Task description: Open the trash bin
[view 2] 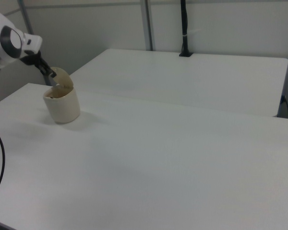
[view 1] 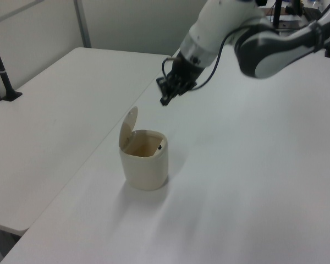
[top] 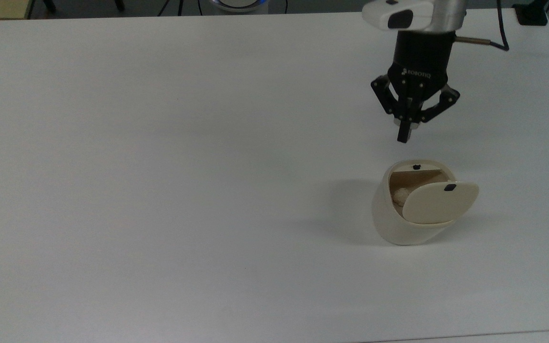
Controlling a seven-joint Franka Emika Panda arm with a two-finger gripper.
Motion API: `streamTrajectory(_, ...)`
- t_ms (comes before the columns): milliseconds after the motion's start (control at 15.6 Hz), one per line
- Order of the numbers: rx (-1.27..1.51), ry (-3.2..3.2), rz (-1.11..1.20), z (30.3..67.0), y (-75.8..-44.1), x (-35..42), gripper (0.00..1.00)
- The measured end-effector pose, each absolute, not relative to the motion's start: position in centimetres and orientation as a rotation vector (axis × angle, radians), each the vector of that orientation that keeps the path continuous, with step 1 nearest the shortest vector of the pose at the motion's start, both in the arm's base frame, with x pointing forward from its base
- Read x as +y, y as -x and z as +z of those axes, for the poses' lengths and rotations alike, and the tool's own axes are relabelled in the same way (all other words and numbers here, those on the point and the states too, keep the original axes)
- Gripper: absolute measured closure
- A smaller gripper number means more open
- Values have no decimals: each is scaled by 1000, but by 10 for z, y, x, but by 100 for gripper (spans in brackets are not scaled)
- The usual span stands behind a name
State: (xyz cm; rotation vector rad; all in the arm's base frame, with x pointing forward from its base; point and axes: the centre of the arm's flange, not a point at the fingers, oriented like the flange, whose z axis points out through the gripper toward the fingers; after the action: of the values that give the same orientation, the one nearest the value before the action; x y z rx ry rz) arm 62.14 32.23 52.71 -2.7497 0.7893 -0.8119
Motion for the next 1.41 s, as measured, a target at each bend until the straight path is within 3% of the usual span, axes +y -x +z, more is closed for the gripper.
streamTrajectory(256,787,2848,-696,579,-595,293,97)
streamTrajectory(320,763,2878,-644,591,-588,282,91)
streamTrajectory(640,603,2988,-380,647,-553,211,42)
streamTrajectory(896,450,3061,-238,671,-528,162,3)
streamTrajectory(1216,227,3119,-42,675,-499,98,0)
streamTrajectory(1408,204,3077,-11,673,-499,49,0)
